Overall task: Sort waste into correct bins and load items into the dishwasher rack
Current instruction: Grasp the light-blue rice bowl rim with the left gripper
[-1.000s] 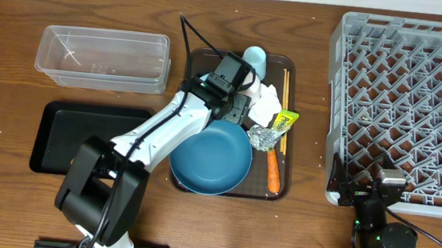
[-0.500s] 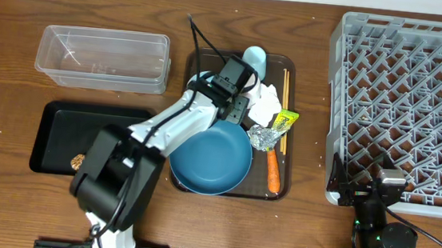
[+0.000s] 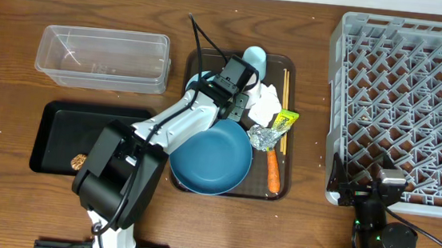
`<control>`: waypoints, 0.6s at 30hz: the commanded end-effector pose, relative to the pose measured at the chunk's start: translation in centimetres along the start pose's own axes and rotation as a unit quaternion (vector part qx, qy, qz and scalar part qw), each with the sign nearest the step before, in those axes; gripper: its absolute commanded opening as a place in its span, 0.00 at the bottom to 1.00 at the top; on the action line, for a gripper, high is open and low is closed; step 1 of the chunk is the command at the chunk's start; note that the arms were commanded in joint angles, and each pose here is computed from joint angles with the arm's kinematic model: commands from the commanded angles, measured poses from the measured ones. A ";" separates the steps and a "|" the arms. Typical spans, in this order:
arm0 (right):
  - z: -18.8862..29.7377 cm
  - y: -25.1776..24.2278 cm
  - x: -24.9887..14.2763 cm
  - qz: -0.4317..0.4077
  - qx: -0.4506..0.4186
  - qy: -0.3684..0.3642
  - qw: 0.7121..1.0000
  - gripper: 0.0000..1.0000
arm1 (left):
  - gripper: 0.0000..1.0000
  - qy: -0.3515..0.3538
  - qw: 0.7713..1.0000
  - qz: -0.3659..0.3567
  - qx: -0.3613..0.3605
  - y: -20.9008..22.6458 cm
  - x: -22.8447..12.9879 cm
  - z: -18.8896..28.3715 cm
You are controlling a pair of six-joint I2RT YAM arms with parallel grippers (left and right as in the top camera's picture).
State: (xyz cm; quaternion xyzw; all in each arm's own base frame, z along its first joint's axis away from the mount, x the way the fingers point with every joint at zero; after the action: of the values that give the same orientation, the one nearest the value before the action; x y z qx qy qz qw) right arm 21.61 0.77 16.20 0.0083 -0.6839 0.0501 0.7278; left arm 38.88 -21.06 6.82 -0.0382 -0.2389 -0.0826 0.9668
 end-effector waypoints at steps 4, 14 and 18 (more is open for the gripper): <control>0.0 -0.5 -0.1 0.000 -0.012 0.000 1.000 0.99 | 0.57 0.012 1.000 -0.001 0.013 0.4 -0.7 -0.9; 0.0 -0.5 -0.1 0.000 -0.012 0.000 1.000 0.99 | 0.57 0.026 0.999 -0.004 0.018 0.7 -1.7 -1.2; 0.0 -0.5 -0.1 0.000 -0.012 0.000 1.000 0.99 | 0.57 0.030 0.999 -0.004 0.019 0.7 -1.9 -1.5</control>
State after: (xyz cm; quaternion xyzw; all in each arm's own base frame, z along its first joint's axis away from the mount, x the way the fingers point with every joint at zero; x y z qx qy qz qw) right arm 21.61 0.77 16.20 0.0083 -0.6839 0.0501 0.7278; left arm 38.49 -20.82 6.12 -0.0325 -0.2273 -0.0838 0.9697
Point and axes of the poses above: each gripper's point midway between its finger pads, its own z axis back along the fingers, its own y axis along the line the jaws close on, x = y × z, the point moved 3 cm from there along z, back along the fingers, and after that the axes turned 8 degrees about z, right-handed, at the moved point
